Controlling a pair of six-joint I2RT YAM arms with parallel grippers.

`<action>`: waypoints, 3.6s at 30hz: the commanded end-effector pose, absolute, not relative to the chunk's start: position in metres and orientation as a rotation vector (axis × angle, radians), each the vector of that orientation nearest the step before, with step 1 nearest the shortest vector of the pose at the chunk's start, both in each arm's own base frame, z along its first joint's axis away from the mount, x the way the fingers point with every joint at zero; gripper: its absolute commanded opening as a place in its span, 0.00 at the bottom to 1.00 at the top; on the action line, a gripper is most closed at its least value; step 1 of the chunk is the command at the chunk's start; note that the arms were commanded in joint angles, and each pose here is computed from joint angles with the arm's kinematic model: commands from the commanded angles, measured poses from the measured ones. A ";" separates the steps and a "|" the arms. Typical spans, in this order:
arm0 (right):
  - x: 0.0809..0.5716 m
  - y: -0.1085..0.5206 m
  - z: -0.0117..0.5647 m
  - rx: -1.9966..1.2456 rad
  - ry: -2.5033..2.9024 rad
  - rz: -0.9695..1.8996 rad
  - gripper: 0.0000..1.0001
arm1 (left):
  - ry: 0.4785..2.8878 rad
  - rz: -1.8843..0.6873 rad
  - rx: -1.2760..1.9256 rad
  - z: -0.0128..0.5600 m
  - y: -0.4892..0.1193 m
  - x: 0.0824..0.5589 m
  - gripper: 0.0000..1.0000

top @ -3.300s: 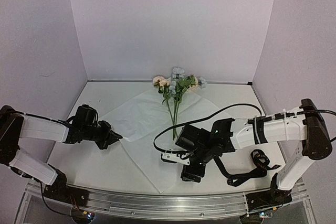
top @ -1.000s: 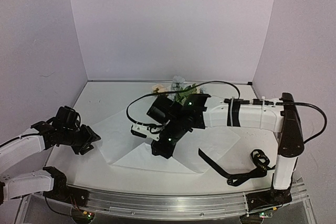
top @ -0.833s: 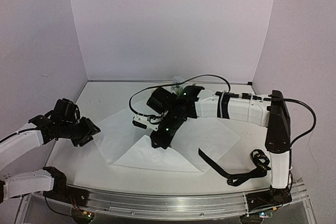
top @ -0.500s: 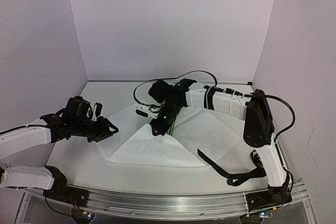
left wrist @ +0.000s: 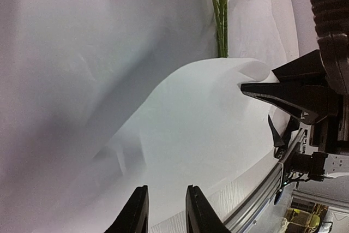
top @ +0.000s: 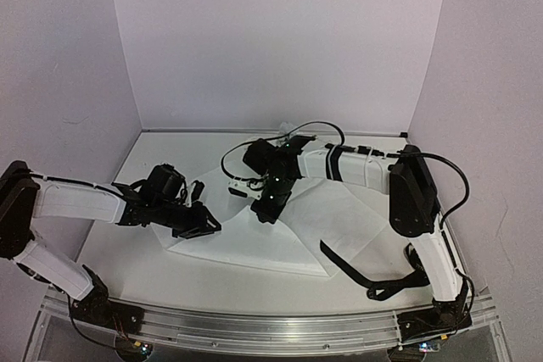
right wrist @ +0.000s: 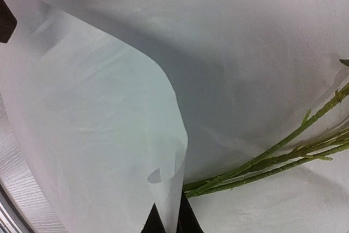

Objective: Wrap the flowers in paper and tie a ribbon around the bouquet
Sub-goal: Fold the bottom corner of the flattened wrapping paper at the center of the board, then move the ribbon to the corner of the board.

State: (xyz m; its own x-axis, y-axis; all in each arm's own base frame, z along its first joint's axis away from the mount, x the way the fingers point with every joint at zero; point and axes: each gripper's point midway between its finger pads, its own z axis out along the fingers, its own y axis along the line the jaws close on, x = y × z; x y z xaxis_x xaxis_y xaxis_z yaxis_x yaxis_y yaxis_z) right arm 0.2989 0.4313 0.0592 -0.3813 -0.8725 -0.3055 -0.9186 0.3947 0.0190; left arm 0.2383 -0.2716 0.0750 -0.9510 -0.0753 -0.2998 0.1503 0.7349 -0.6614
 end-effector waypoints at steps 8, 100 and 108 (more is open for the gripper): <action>0.311 0.423 0.072 -1.496 2.410 0.201 0.03 | 2.618 -1.065 0.105 0.064 -0.290 0.239 0.21; 0.166 -0.008 0.135 -0.249 2.427 -0.987 0.02 | 2.720 -0.837 -0.133 0.015 -0.254 0.222 0.08; 0.170 0.017 0.151 -0.227 2.537 -0.841 0.68 | 2.717 -0.839 -0.127 0.015 -0.253 0.222 0.08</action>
State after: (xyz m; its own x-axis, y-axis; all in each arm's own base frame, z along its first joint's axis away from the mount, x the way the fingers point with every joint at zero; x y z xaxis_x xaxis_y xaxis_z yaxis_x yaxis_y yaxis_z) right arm 0.1679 0.0061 0.1279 -0.8663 -0.2995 -0.3997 0.0163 0.7829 -0.6219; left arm 0.2182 -0.2542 0.0124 -0.9574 -0.1639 -0.2376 0.0033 0.8169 -0.5768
